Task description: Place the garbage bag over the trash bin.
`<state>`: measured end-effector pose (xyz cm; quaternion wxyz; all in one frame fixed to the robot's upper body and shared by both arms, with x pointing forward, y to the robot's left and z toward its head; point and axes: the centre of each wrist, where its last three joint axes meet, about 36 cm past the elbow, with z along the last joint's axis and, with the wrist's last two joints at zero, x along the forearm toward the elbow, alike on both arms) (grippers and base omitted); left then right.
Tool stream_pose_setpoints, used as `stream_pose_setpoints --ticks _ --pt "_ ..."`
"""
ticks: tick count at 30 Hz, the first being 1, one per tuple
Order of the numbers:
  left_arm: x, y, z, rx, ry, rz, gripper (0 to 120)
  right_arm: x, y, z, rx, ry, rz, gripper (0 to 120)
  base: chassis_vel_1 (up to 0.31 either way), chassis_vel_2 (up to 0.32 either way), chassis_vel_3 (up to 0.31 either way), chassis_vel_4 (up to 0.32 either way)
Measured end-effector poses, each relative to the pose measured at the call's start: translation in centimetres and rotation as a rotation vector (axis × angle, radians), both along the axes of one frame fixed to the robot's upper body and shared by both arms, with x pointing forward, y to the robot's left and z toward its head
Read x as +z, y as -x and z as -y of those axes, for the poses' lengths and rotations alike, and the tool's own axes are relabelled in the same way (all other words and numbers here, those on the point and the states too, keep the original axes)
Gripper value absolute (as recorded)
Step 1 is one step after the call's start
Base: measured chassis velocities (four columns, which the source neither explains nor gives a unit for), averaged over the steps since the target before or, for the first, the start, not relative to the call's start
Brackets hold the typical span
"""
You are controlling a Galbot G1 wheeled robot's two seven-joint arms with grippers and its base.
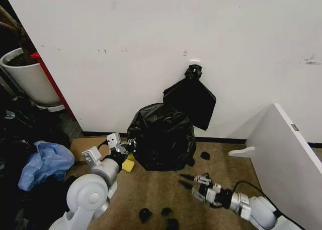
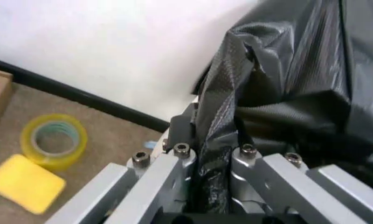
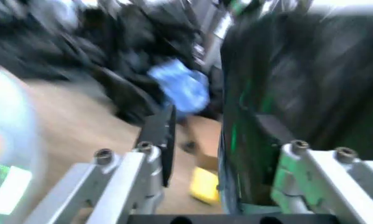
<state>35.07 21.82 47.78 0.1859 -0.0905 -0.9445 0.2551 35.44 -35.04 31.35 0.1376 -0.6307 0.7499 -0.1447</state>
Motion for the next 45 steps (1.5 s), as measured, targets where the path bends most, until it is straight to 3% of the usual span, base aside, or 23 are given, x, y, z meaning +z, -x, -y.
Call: stream_pose_setpoints --ticks 3,7,8,10,14,18,24,30,36,40,45 --pt "-1.5 -0.5 -0.5 0.007 -0.034 -0.003 4 2.1 -1.2 2.6 0.121 -0.019 -0.158 51 0.000 0.000 0.000 0.000" --pt "-3.2 -0.4 -0.7 -0.010 -0.060 -0.001 4 3.7 -1.2 2.7 0.047 -0.192 -0.239 61 0.000 0.000 0.000 0.000" --pt "-4.2 -0.3 -0.9 -0.031 -0.072 0.025 4 4.6 -0.9 1.6 -0.060 -0.311 -0.278 68 0.000 0.000 0.000 0.000" --pt "-5.6 -0.2 -1.2 -0.073 -0.078 0.076 4 6.4 -0.9 -0.4 -0.210 -0.438 -0.314 76 0.000 0.000 0.000 0.000" --pt "-7.9 -0.1 -2.1 -0.125 -0.052 0.153 4 10.0 -1.1 -3.5 -0.446 -0.494 -0.401 89 0.000 0.000 0.000 0.000" --pt "-12.6 -0.2 -4.6 -0.206 -0.052 0.363 4 13.0 -0.5 -6.1 -0.736 -0.506 -0.579 99 0.000 0.000 0.000 0.000" --pt "-16.9 -0.1 -7.5 -0.397 -0.023 0.600 4 14.5 -0.4 -6.1 -0.791 -0.433 -0.703 100 0.000 0.000 0.000 0.000" --pt "-16.8 -0.5 -8.1 -0.469 -0.045 0.703 4 14.8 -0.8 -5.2 -0.696 -0.309 -0.744 100 0.000 0.000 0.000 0.000" --pt "-16.6 -0.7 -7.8 -0.512 -0.082 0.746 4 14.9 -1.1 -5.2 -0.610 -0.252 -0.794 100 0.000 0.000 0.000 0.000" --pt "-16.6 -0.7 -7.6 -0.526 -0.097 0.757 4 14.8 -1.0 -5.3 -0.584 -0.244 -0.820 93 0.000 0.000 0.000 0.000" --pt "-16.6 -0.8 -7.5 -0.532 -0.103 0.762 4 14.3 -0.8 -5.3 -0.564 -0.233 -0.837 71 0.000 0.000 0.000 0.000"
